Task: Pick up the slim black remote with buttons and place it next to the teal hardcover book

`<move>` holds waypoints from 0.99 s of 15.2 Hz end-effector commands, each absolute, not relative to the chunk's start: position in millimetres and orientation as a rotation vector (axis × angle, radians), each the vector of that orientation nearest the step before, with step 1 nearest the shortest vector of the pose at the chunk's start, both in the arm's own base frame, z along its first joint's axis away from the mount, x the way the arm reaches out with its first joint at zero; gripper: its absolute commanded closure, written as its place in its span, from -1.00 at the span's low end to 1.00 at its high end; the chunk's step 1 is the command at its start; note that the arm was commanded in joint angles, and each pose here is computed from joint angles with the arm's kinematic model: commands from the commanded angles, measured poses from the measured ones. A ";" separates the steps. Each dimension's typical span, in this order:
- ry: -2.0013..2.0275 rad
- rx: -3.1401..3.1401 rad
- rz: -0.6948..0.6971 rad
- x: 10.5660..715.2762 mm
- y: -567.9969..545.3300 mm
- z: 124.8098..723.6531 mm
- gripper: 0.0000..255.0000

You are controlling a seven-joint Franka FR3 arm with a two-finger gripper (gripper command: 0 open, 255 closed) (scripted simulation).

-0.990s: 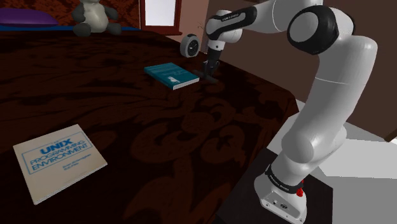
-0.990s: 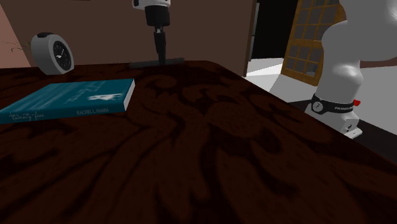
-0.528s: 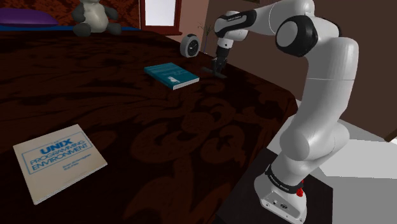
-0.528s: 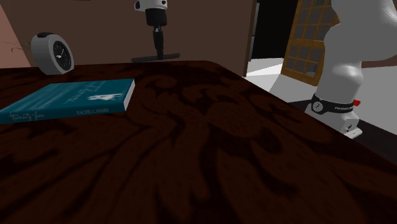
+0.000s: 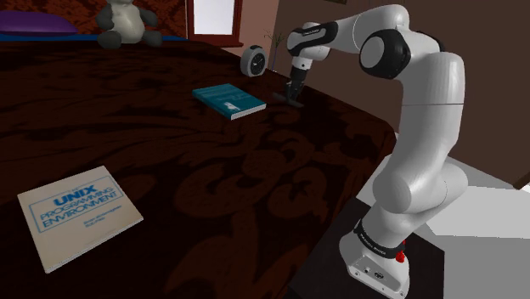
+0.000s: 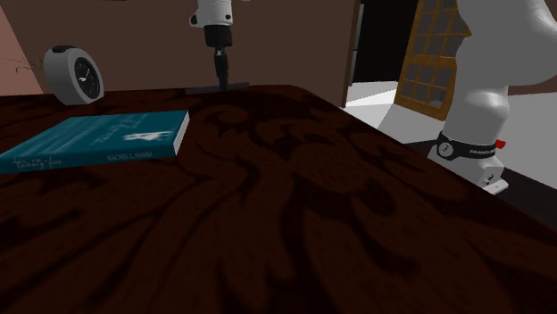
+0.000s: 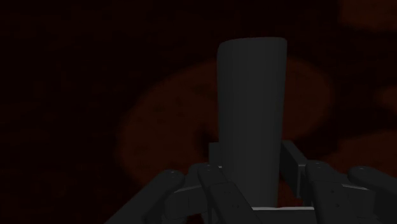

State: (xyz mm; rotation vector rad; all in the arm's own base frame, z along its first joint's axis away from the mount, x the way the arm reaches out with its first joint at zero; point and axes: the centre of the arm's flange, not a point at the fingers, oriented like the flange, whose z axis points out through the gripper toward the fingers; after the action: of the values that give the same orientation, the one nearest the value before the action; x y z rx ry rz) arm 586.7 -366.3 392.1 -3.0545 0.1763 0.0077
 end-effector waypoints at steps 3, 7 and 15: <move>0.176 -3.055 0.007 585.6 -366.7 371.6 1.00; 0.176 -3.055 0.007 585.6 -366.7 350.5 1.00; 0.176 -3.055 0.007 585.6 -366.7 327.9 1.00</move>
State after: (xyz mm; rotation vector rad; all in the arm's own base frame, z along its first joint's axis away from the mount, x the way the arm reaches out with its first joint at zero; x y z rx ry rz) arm 585.7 -366.6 328.2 -3.0546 0.1760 0.0074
